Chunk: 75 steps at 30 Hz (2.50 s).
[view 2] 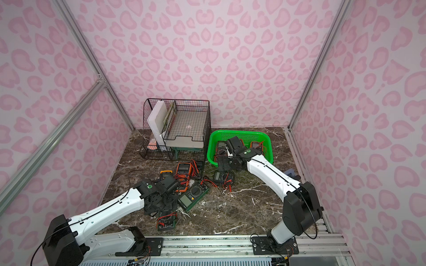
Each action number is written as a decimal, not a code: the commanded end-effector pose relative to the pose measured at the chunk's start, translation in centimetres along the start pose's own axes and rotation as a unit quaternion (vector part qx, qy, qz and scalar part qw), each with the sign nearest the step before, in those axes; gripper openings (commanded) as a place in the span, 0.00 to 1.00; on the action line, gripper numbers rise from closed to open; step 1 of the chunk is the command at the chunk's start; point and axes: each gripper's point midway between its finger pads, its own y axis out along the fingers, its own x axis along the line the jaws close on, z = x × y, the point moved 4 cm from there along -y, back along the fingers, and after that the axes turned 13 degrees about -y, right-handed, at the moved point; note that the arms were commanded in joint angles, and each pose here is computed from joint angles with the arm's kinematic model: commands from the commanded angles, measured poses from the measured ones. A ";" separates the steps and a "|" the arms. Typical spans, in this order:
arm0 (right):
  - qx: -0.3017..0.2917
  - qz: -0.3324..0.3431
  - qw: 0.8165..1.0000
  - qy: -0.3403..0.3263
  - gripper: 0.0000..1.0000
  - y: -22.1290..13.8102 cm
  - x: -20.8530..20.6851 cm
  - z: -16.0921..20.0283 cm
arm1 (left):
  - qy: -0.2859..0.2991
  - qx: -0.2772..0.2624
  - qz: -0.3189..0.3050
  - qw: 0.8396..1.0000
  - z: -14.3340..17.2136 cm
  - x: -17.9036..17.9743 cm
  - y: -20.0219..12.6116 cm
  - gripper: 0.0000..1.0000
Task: Put the multimeter into the basket
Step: Pick up the multimeter from the center of the board.
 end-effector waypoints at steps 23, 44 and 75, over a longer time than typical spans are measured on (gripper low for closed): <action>0.007 0.026 1.000 0.007 0.99 -0.1 -0.3 -0.3 | 0.000 0.077 0.012 0.997 0.7 -0.5 3.9 0.98; 0.000 0.026 1.000 -0.004 0.99 -0.3 -0.2 -1.8 | -0.022 0.089 0.003 0.996 1.6 0.3 5.7 0.76; -0.071 -0.121 0.989 0.049 0.99 -3.8 0.6 -5.1 | 0.013 -0.011 0.069 0.997 -4.5 -3.4 -7.6 0.00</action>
